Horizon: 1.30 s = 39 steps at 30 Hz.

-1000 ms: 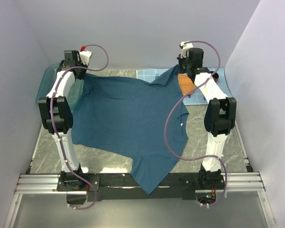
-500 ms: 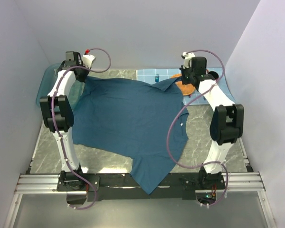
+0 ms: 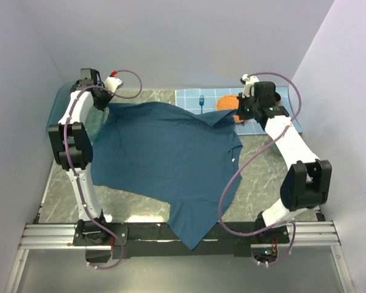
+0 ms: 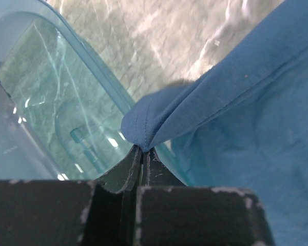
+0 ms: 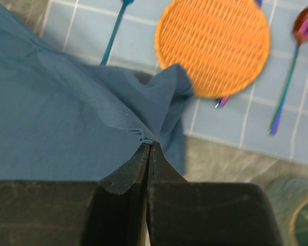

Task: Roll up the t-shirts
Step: Fold the T-shirt at the center of the board.

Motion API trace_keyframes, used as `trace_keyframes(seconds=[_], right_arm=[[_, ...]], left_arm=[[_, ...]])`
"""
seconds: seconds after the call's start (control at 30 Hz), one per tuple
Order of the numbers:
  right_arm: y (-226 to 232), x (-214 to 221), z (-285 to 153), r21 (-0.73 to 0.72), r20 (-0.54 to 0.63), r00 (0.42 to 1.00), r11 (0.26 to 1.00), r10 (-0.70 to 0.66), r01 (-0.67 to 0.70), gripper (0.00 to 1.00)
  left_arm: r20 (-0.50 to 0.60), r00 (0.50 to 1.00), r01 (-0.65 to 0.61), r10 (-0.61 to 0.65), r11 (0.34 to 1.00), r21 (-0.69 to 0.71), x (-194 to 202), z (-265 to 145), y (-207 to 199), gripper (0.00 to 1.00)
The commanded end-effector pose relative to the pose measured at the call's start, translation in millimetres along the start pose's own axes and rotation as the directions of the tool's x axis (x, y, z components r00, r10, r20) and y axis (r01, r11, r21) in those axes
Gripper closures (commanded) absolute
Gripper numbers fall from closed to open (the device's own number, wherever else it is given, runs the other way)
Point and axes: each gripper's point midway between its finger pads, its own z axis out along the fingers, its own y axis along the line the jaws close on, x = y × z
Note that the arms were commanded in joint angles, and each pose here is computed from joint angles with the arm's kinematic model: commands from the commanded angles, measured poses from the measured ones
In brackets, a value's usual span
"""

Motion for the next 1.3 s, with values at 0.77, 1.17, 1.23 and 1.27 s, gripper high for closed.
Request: trace_keyframes(seconds=[0.77,1.17,1.23,1.27], right_arm=[[71,92,-84,-0.115,-0.262,0.933,0.952,0.246,-0.283,1.00],[84,129,-90,-0.124,-0.372,0.881,0.924,0.294,-0.361,1.00],[92,134,-95,-0.152,-0.404,0.866,0.912,0.295,-0.381,1.00],[94,136,-97,-0.161,-0.415,0.862,0.909,0.292,-0.386,1.00]], left_arm=[[-0.107,0.950,-0.272,0.293,0.946,0.175,31,-55,-28,0.99],[-0.172,0.930,-0.282,0.325,0.930,0.236,46,-57,-50,0.99],[-0.183,0.929,-0.280,0.322,0.934,0.221,46,-59,-46,0.99],[-0.185,0.929,-0.280,0.321,0.935,0.217,45,-59,-46,0.99]])
